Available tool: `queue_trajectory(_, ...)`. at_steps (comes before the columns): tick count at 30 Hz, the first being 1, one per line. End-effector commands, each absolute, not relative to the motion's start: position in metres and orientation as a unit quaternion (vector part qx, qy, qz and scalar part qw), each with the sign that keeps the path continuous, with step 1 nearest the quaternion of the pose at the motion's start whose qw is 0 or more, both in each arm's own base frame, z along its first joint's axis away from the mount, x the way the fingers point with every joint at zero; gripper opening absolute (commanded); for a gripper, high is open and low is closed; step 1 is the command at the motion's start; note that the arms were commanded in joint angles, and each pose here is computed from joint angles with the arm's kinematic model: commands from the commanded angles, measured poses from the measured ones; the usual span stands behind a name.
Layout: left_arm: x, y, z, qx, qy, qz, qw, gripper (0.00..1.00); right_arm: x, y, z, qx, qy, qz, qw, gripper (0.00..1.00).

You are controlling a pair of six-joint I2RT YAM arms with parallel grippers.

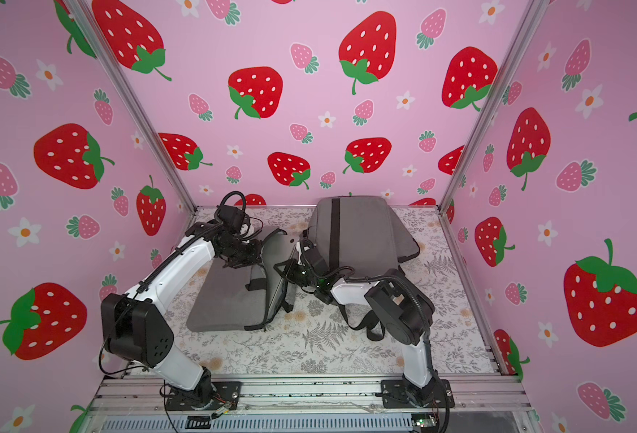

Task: Open the zippered laptop bag and take out the laptop
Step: Take out the laptop from the zippered laptop bag, then close the bag flap on the zippered laptop bag.

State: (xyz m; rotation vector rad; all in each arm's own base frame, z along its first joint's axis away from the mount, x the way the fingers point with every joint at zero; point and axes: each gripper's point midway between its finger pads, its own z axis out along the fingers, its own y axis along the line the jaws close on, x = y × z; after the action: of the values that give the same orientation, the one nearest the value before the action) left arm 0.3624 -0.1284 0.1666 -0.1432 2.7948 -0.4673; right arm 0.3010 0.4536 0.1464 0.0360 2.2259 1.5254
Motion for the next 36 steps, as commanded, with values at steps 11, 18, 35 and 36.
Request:
queue_trajectory(11, 0.385, -0.110, 0.138, -0.008, 0.986, -0.094, 0.135, 0.00, 0.311, 0.371, 0.224, -0.038, 0.770, 0.560, 0.302, 0.00)
queue_trajectory(18, 0.384, -0.104, 0.119, 0.006, 0.992, -0.064, 0.110, 0.00, 0.309, 0.341, 0.231, -0.055, 0.773, 0.561, 0.292, 0.00)
queue_trajectory(35, 0.372, -0.134, 0.111, 0.008, 0.995, -0.052, 0.085, 0.43, 0.285, 0.267, 0.248, -0.078, 0.781, 0.563, 0.258, 0.00)
queue_trajectory(36, 0.366, -0.134, 0.111, 0.003, 0.995, -0.048, 0.085, 0.45, 0.285, 0.263, 0.249, -0.075, 0.781, 0.565, 0.257, 0.00)
